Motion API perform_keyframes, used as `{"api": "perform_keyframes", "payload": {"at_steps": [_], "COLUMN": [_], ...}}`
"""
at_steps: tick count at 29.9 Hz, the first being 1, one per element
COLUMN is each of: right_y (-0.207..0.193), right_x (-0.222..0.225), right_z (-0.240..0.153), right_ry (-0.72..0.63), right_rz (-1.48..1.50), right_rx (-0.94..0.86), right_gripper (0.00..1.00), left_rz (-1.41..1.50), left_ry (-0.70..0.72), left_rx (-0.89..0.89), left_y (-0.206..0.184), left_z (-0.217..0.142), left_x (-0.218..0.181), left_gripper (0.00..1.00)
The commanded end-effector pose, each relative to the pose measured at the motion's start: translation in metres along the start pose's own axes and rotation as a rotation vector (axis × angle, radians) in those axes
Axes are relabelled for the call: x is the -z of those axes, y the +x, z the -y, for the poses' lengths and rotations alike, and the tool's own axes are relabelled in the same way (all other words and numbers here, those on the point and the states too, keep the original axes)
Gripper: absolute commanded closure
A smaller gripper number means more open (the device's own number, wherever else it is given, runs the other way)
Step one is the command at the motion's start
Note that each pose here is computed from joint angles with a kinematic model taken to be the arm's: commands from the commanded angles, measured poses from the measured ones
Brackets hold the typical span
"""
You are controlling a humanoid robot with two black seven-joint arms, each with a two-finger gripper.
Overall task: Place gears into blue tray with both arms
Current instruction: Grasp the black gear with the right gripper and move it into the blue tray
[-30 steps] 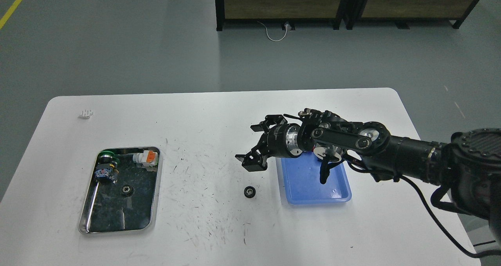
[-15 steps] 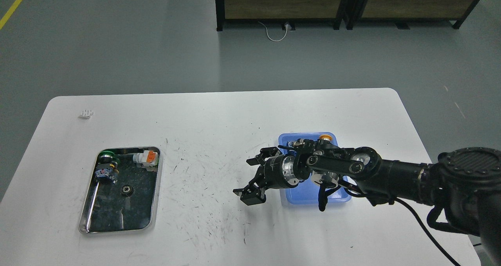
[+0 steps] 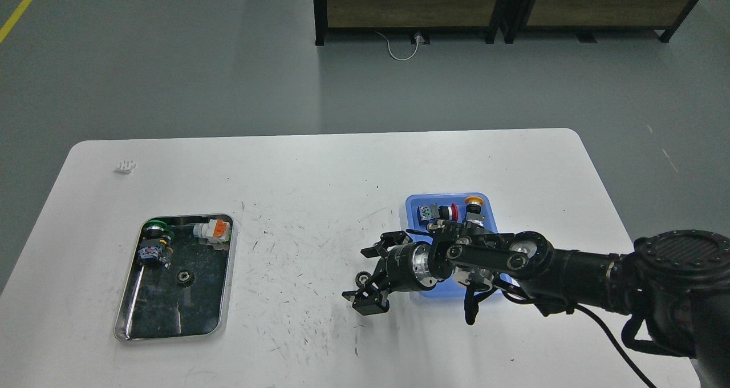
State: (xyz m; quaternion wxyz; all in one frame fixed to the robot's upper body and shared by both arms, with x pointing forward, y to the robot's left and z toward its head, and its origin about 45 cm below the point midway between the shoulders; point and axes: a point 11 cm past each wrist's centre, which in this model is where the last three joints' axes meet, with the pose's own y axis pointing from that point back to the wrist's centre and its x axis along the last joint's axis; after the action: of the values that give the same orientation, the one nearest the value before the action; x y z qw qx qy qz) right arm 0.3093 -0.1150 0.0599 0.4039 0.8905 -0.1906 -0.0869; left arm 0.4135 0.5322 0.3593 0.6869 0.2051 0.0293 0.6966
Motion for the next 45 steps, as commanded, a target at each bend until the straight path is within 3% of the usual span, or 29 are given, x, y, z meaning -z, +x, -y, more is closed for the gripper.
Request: {"api": "perform_keyframes", "payload": {"at_steps": [1,9,29,39,45], "right_y": [-0.001,-0.001,0.004,0.005,0.006], "right_x": [-0.004,-0.007,-0.007,-0.009,-0.011], "right_z": [0.0,0.0,-0.001,-0.002,-0.004], "right_ry": [-0.018,-0.025,-0.024,-0.03,-0.033], "right_rz": [-0.027,-0.038,-0.03,-0.028,-0.026], "right_rx": [0.001,0.004,-0.009,-0.009,-0.005], "right_gripper": [0.18,0.21,0.55,0.64,0.75], "left_rz": [0.001,0.004,0.009,0.01,0.009], "left_ry": [0.0,-0.01,-0.012,-0.013,-0.015], "left_rx": [-0.004,-0.005,-0.015,-0.017,-0.018], "left_y": [0.003,0.004,0.012,0.014,0.014], "left_z": [-0.002,-0.003,-0.008,-0.009,-0.009], "left_x": [-0.001,-0.006,-0.008,-0.009,-0.009], "left_gripper": [0.03,0.03,0.03,0.03,0.03]}}
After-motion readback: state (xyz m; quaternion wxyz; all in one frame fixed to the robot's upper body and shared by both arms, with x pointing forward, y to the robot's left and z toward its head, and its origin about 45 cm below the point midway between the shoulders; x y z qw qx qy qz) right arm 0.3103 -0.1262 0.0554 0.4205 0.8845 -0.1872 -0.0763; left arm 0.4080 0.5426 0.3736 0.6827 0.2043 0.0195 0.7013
